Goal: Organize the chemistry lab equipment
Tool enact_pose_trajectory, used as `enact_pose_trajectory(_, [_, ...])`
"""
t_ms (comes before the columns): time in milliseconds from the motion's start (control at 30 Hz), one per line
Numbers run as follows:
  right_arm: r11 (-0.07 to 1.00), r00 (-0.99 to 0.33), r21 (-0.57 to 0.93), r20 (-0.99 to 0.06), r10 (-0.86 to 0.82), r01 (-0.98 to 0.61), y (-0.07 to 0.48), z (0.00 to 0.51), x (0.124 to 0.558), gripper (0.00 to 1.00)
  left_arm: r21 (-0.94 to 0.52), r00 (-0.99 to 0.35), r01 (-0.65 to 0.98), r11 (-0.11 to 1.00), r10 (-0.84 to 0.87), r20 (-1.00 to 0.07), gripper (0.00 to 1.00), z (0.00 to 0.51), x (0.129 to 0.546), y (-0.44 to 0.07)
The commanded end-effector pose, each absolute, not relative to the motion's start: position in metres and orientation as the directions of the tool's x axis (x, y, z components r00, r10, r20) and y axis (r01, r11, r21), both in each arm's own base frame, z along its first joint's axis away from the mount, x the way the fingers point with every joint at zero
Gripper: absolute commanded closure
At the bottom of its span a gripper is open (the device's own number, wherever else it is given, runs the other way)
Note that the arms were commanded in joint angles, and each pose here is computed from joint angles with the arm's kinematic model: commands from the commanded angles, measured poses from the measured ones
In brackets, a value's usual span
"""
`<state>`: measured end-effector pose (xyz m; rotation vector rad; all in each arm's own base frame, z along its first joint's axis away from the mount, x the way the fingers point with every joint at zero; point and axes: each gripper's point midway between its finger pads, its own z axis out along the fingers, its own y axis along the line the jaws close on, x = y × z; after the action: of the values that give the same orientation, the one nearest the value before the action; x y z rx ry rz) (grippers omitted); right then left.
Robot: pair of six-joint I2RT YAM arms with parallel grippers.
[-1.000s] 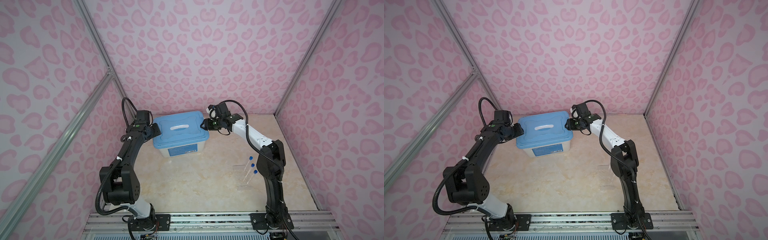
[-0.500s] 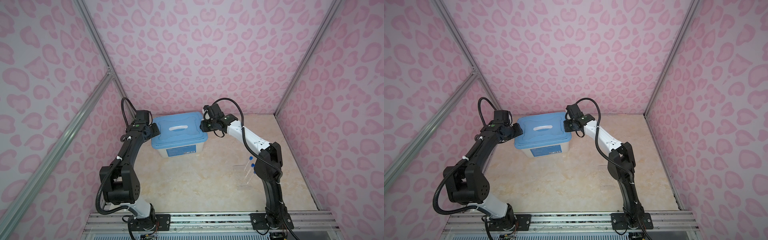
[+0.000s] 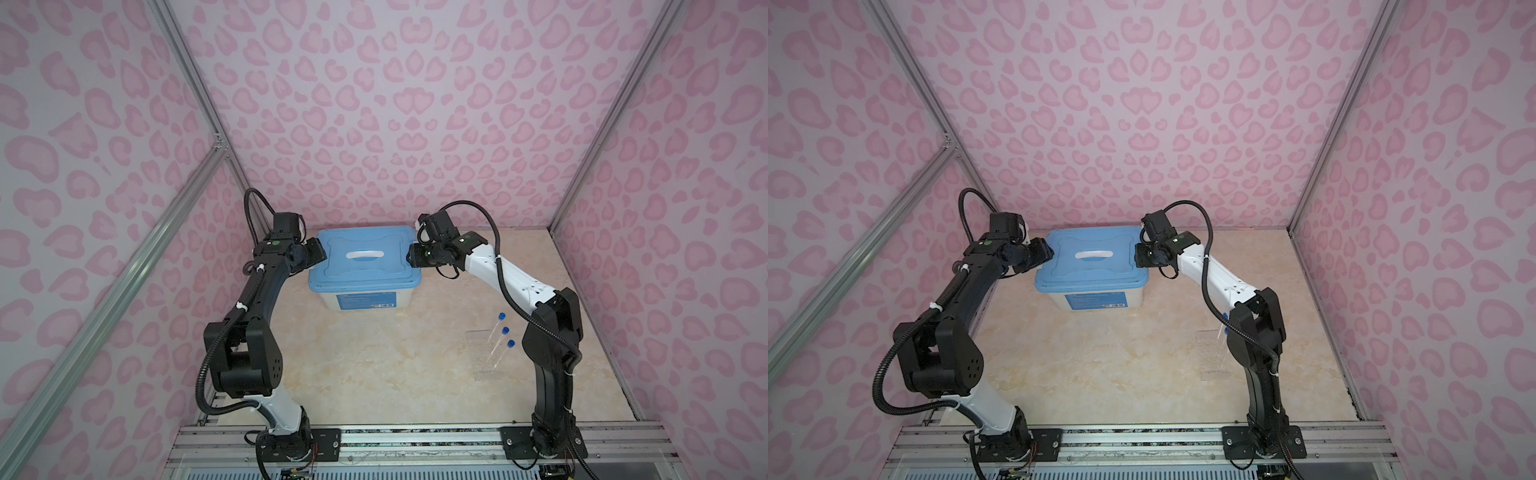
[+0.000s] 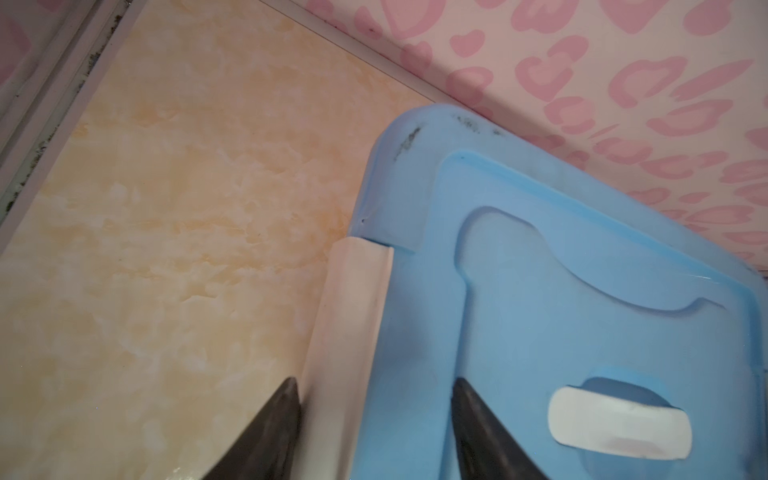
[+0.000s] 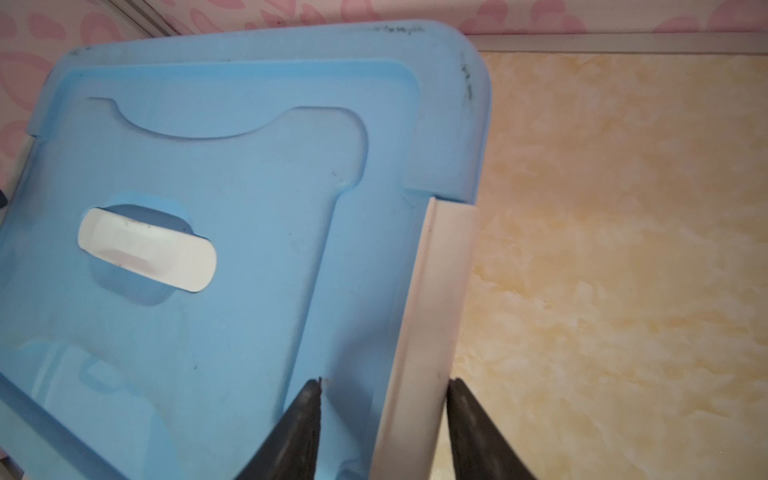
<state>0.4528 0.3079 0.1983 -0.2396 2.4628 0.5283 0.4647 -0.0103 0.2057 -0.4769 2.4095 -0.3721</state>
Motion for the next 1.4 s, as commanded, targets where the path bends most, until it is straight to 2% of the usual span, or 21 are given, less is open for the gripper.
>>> enact_pose_trajectory(0, [0.906, -0.806, 0.323, -0.592, -0.032, -0.273, 0.301, 0.200, 0.454, 0.41, -0.423, -0.697, -0.222, 0.878, -0.447, -0.561, 0.33, 0.226, 0.470, -0.005])
enact_pose_trajectory(67, [0.914, -0.799, 0.310, -0.601, -0.026, -0.263, 0.294, 0.205, 0.456, 0.34, -0.424, -0.678, -0.226, 0.877, -0.454, -0.578, 0.30, 0.238, 0.469, 0.003])
enact_pose_trajectory(200, [0.921, -0.776, 0.288, -0.630, -0.024, -0.262, 0.280, 0.223, 0.456, 0.26, -0.426, -0.627, -0.230, 0.875, -0.468, -0.623, 0.25, 0.267, 0.459, 0.016])
enact_pose_trajectory(400, [0.946, -0.683, 0.204, -0.730, -0.026, -0.253, 0.238, 0.277, 0.440, 0.14, -0.375, -0.541, -0.196, 0.906, -0.419, -0.730, 0.00, 0.309, 0.419, 0.024])
enact_pose_trajectory(533, [0.959, -0.631, 0.191, -0.776, 0.017, -0.209, 0.189, 0.305, 0.418, 0.13, -0.347, -0.500, -0.187, 0.919, -0.393, -0.772, 0.03, 0.316, 0.385, 0.025])
enact_pose_trajectory(733, [0.976, -0.562, 0.212, -0.814, 0.144, -0.057, 0.090, 0.302, 0.378, 0.09, -0.332, -0.485, -0.204, 0.921, -0.390, -0.783, 0.03, 0.292, 0.346, 0.025])
enact_pose_trajectory(800, [0.974, -0.547, 0.226, -0.815, 0.192, 0.005, 0.058, 0.291, 0.368, 0.05, -0.327, -0.465, -0.209, 0.921, -0.388, -0.796, 0.03, 0.283, 0.338, 0.026])
enact_pose_trajectory(967, [0.933, -0.550, 0.320, -0.756, 0.356, 0.164, -0.010, 0.250, 0.350, 0.05, -0.311, -0.407, -0.263, 0.913, -0.398, -0.822, 0.03, 0.263, 0.327, 0.037])
enact_pose_trajectory(1133, [0.893, -0.530, 0.365, -0.719, 0.450, 0.263, -0.049, 0.212, 0.345, 0.05, -0.278, -0.396, -0.265, 0.923, -0.367, -0.841, 0.03, 0.234, 0.325, 0.040])
enact_pose_trajectory(1267, [0.917, -0.512, 0.323, -0.761, 0.399, 0.234, -0.054, 0.191, 0.349, 0.06, -0.259, -0.329, -0.320, 0.911, -0.363, -0.872, 0.03, 0.207, 0.327, 0.052])
enact_pose_trajectory(1367, [0.914, -0.491, 0.301, -0.773, 0.402, 0.273, -0.063, 0.172, 0.351, 0.06, -0.217, -0.315, -0.327, 0.920, -0.323, -0.893, 0.03, 0.198, 0.330, 0.053])
